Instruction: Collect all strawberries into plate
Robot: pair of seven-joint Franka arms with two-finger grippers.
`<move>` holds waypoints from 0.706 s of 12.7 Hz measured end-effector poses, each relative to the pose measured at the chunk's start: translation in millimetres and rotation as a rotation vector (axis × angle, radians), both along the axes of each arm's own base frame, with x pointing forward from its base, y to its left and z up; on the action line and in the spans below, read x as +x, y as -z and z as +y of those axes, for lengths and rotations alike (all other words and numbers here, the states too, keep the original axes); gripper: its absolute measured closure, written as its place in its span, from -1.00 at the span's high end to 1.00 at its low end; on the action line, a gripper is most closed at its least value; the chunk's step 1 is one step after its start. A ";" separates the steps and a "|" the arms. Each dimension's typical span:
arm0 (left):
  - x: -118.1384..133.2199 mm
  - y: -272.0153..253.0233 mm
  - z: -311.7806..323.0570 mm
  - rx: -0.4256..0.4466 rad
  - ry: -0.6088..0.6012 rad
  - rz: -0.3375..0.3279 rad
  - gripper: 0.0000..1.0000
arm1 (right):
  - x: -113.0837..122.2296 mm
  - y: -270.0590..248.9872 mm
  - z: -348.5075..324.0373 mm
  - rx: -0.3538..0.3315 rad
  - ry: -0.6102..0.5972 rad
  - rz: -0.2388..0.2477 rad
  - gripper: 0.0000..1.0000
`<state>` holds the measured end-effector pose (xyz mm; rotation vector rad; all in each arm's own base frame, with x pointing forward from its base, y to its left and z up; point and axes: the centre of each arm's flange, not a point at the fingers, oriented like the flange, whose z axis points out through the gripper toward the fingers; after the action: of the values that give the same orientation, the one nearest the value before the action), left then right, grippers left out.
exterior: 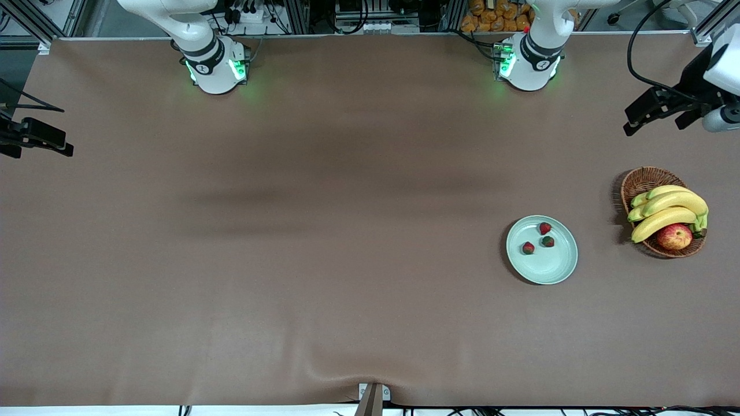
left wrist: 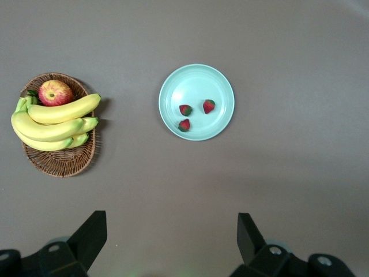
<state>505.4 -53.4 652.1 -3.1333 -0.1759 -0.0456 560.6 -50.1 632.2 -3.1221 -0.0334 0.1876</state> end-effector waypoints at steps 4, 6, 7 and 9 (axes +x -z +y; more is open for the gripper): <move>6.0 -0.4 -7.5 0.001 0.015 0.029 1.00 | 0.0 0.0 0.1 0.000 0.000 0.000 1.00; 8.6 2.1 -0.2 0.000 0.001 0.037 1.00 | 0.0 0.0 0.1 0.000 0.000 0.000 1.00; 9.6 2.7 3.3 -0.001 -0.005 0.041 1.00 | 0.0 0.0 0.1 0.000 0.000 0.000 1.00; 11.2 0.2 6.0 -0.001 -0.010 0.056 1.00 | 0.0 0.0 0.1 0.000 0.000 0.000 1.00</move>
<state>516.6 -47.4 651.9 -3.1297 -0.1918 0.0420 560.6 -50.0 632.3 -3.1221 -0.0337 0.1876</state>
